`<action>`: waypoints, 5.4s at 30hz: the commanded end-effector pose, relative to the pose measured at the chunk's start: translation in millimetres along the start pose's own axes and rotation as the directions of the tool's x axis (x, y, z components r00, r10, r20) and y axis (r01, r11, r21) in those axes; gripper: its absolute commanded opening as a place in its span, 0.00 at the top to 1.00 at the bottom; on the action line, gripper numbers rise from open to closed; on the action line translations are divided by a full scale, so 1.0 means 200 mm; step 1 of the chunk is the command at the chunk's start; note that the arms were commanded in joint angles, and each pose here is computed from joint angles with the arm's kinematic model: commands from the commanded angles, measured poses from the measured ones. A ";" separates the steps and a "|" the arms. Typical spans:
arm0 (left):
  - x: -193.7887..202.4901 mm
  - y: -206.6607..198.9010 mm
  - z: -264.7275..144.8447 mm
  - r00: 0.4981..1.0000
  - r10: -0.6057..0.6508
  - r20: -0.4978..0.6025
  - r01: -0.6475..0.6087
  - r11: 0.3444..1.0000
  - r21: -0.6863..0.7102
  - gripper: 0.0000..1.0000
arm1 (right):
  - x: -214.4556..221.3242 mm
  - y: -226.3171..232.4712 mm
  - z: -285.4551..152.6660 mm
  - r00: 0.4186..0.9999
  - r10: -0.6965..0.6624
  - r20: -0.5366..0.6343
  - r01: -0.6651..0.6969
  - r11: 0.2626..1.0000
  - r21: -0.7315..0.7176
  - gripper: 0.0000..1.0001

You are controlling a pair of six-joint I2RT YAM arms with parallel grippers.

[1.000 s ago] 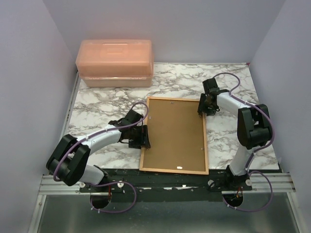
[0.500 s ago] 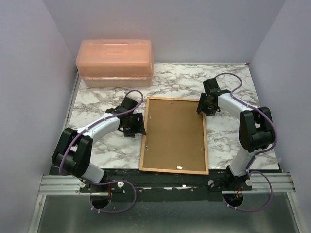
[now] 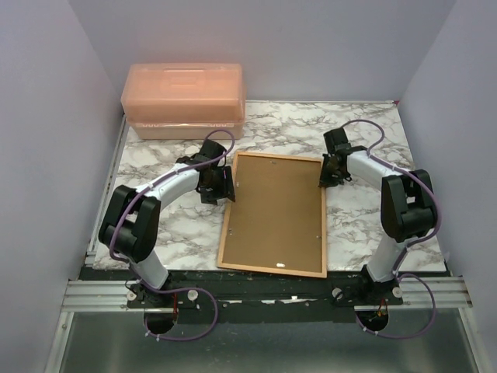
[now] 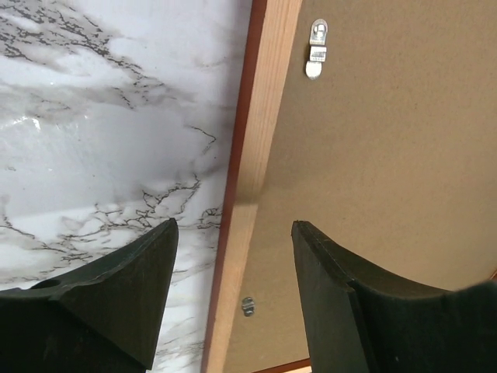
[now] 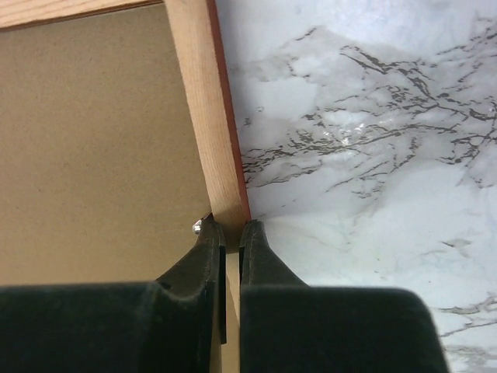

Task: Put the photo into the frame
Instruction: Install the photo frame at the center of the board, then adjust the photo frame at the center of the board.

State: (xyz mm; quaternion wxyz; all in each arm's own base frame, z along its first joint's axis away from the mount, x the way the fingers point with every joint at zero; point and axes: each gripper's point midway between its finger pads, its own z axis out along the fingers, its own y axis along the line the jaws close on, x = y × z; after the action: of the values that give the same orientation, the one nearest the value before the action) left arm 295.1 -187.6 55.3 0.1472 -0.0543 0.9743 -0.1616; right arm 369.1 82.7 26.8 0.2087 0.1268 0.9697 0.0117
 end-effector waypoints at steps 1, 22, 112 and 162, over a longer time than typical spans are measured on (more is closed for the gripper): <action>-0.07 0.03 0.01 1.000 0.000 0.017 0.000 0.999 -0.035 0.37 | 0.06 -0.04 0.13 0.999 -0.016 -0.030 0.017 0.999 0.049 1.00; -0.02 -0.01 0.14 0.996 -0.029 -0.083 0.033 0.998 0.045 0.34 | 0.03 0.18 0.05 0.999 -0.030 -0.032 0.023 0.982 -0.189 0.50; -0.14 -0.05 0.23 0.997 0.073 -0.008 -0.074 0.988 -0.134 0.44 | 0.33 0.13 -0.04 0.991 0.000 -0.133 -0.034 0.966 -0.258 0.23; 0.20 -0.07 0.00 0.998 0.000 -0.070 0.010 0.989 0.148 0.40 | 0.37 0.05 -0.28 0.996 0.022 -0.085 -0.040 0.973 -0.227 0.02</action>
State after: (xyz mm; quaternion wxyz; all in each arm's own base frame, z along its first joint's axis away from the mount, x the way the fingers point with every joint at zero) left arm 290.6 -196.7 53.8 0.1591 -0.0306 0.9688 -0.1875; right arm 305.6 114.6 62.9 0.2205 0.1036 0.9592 0.1433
